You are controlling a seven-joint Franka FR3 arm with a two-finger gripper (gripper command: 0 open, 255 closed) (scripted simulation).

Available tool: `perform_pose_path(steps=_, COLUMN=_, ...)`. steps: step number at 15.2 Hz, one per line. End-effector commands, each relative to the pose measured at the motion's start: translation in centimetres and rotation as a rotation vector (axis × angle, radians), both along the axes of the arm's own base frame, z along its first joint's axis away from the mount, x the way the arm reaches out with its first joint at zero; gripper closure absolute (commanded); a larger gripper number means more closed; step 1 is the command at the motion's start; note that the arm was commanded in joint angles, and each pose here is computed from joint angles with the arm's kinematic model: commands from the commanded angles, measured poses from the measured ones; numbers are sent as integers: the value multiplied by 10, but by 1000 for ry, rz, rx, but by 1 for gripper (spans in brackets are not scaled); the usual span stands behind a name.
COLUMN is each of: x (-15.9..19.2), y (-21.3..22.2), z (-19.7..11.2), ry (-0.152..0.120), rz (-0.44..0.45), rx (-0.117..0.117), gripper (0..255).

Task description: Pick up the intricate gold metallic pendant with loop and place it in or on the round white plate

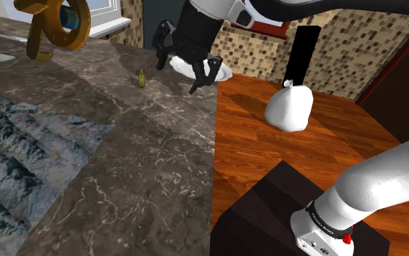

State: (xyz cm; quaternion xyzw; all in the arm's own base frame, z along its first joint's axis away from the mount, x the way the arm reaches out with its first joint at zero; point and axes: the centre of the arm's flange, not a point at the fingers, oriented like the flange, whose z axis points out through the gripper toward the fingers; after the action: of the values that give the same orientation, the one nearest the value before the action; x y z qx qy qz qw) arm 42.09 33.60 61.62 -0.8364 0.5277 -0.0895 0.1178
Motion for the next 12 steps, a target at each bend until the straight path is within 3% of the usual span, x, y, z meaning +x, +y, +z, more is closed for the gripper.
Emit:
perform_pose_path(steps=1, x=17, y=17, z=6, ry=-4, rz=-68, rx=26, gripper=0)
perform_pose_path(steps=5, x=52, y=46, z=15, ry=-11, rz=-181, rx=67, gripper=0)
perform_pose_path(steps=12, x=63, y=51, z=-20, ry=-11, rz=-181, rx=67, gripper=0)
